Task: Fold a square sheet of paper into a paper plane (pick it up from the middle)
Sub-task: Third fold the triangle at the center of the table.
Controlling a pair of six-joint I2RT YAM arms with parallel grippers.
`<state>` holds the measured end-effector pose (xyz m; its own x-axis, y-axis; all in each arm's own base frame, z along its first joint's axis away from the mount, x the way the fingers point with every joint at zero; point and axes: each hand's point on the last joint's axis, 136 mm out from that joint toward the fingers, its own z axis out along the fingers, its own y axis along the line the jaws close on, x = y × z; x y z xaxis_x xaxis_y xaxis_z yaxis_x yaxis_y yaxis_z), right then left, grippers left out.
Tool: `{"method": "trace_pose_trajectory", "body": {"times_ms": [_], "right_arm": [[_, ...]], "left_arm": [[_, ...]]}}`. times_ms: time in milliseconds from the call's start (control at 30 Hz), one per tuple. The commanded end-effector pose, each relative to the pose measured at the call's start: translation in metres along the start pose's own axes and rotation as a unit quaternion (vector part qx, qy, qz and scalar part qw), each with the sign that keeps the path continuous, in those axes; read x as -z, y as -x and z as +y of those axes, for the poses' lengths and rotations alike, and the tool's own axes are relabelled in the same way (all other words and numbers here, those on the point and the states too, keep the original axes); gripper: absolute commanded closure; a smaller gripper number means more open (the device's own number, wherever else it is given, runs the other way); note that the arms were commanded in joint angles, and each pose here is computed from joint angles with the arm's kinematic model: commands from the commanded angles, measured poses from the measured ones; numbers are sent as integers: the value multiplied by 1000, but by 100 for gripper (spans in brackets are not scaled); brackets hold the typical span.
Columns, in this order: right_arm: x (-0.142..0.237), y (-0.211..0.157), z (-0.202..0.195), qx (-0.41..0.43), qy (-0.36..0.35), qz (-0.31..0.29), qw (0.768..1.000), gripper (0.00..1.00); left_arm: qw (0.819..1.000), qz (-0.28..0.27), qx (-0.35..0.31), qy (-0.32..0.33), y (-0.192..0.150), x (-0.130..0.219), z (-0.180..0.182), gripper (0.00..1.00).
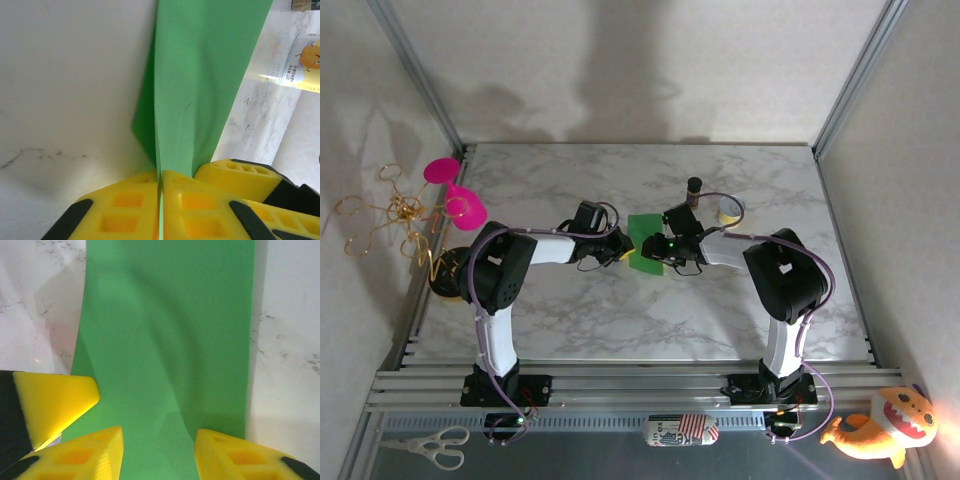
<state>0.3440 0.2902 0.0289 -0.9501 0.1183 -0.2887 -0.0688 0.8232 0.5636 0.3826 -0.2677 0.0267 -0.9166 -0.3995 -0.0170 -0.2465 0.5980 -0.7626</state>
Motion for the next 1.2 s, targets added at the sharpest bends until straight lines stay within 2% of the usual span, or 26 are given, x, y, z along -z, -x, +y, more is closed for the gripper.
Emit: {"method": "trace_pose_trajectory", "body": {"times_ms": [0, 133, 267, 467, 600, 667, 833, 1033, 1167], "right_arm": [[9, 1, -9, 35, -16, -13, 999, 51], [32, 26, 13, 100, 2, -71, 992, 42], [59, 42, 31, 168, 27, -148, 974, 24], [70, 45, 33, 267, -22, -213, 939, 5], [67, 33, 35, 334, -41, -239, 911, 4], [60, 14, 48, 380, -27, -232, 895, 4], [46, -20, 62, 493, -26, -229, 839, 5], [24, -30, 55, 532, -57, -209, 818, 9], [16, -29, 49, 541, -73, -210, 811, 16]], "left_arm": [[1000, -13, 4, -11, 11, 4, -9, 94], [1000, -19, 10, -15, 12, 8, -13, 98], [999, -29, 20, -19, 13, 12, -16, 98], [999, -32, 31, -22, 14, 12, -15, 99], [999, -28, 33, -23, 13, 11, -15, 99], [999, -29, 35, -22, 13, 11, -14, 99], [999, -26, 36, -22, 13, 10, -15, 100], [999, -24, 37, -22, 12, 10, -15, 99], [999, -22, 37, -21, 11, 10, -15, 100]]}}
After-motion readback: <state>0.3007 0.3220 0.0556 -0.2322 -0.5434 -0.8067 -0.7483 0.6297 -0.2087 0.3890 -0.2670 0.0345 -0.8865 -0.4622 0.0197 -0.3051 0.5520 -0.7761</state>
